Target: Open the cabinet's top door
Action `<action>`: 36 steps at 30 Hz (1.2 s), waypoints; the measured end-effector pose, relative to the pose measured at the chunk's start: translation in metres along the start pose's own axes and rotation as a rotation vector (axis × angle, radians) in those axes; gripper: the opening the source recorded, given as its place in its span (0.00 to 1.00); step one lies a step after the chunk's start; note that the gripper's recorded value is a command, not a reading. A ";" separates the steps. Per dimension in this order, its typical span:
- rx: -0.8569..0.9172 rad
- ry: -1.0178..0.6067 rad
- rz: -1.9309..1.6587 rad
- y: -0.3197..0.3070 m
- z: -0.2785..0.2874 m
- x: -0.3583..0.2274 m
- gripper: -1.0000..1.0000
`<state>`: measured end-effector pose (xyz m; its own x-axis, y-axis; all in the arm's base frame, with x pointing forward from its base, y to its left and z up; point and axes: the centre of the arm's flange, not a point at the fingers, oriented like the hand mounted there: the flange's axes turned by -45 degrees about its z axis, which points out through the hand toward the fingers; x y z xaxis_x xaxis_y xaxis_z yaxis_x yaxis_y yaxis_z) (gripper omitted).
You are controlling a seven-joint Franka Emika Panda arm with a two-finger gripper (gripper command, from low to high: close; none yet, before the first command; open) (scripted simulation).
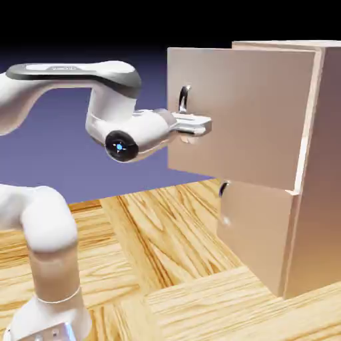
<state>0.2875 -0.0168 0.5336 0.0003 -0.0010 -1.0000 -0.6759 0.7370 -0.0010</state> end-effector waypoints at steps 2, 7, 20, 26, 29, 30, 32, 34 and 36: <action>-0.039 0.000 0.000 -0.006 -0.012 0.000 0.00; -0.149 -0.001 0.000 -0.025 -0.043 0.000 0.00; -0.483 0.001 -0.001 -0.101 -0.123 0.000 0.00; -0.483 0.014 -0.012 -0.095 -0.126 -0.006 0.00; -0.471 0.012 -0.010 -0.093 -0.122 -0.005 0.00; -0.470 0.010 -0.008 -0.094 -0.121 -0.004 0.00; -0.483 0.002 -0.002 -0.101 -0.123 -0.001 0.00; -0.530 -0.001 -0.001 -0.115 -0.131 0.000 0.00; -0.582 -0.001 -0.001 -0.129 -0.140 0.000 0.00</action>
<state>0.2715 -0.2069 0.5342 0.0015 -0.0004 -1.0000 -0.9697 0.2443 -0.0016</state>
